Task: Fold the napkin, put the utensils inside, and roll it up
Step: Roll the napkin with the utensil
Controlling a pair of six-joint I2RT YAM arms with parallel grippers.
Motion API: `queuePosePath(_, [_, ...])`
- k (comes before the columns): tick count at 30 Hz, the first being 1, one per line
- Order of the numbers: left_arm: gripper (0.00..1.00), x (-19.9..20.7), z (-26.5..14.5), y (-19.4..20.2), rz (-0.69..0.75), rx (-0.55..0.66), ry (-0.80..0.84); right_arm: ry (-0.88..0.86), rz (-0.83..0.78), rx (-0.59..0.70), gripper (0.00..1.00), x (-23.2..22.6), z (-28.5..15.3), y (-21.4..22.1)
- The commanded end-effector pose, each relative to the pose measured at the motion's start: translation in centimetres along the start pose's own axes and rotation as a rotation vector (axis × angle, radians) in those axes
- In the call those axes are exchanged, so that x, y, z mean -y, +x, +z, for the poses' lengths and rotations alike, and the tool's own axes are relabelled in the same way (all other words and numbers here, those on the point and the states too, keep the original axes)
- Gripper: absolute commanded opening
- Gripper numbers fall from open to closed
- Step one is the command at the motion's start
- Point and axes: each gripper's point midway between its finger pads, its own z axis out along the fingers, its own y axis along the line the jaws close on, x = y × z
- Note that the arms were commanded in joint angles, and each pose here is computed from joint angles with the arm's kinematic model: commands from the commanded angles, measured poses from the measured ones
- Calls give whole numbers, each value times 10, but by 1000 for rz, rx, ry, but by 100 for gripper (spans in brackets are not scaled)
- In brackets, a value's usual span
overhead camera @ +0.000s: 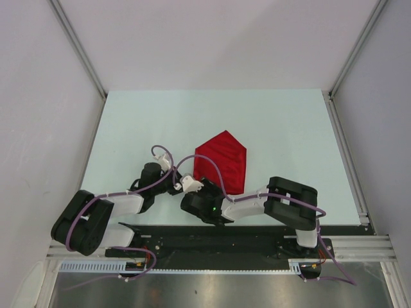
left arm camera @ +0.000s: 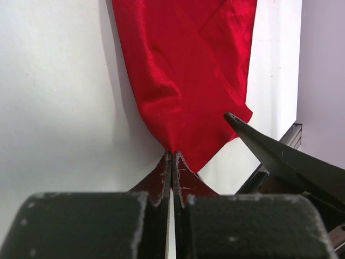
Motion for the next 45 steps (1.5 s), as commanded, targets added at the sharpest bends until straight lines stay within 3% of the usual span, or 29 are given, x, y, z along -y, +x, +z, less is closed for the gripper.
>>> queuePosePath(1, [0,16,3,-15,35,24,54,1,-47,-49,62,6,-6,23])
queuePosePath(7, [1,15,4,-12,36,4,57,-61,-29,2,63,-1,-8,4])
queuePosePath(15, [29,5,0,-5,31,-5,17,-131,45,60,62,-9,-4,-24])
queuePosePath(33, [51,-22,-8,14,8,-8,-69,-163,95,61,61,-3,-2,-26])
queuePosePath(37, [53,-15,-5,13,-2,-9,-29,-164,96,59,61,-3,-1,-26])
queuePosePath(45, [49,-4,2,16,-25,-37,19,-162,104,57,61,-2,0,-26])
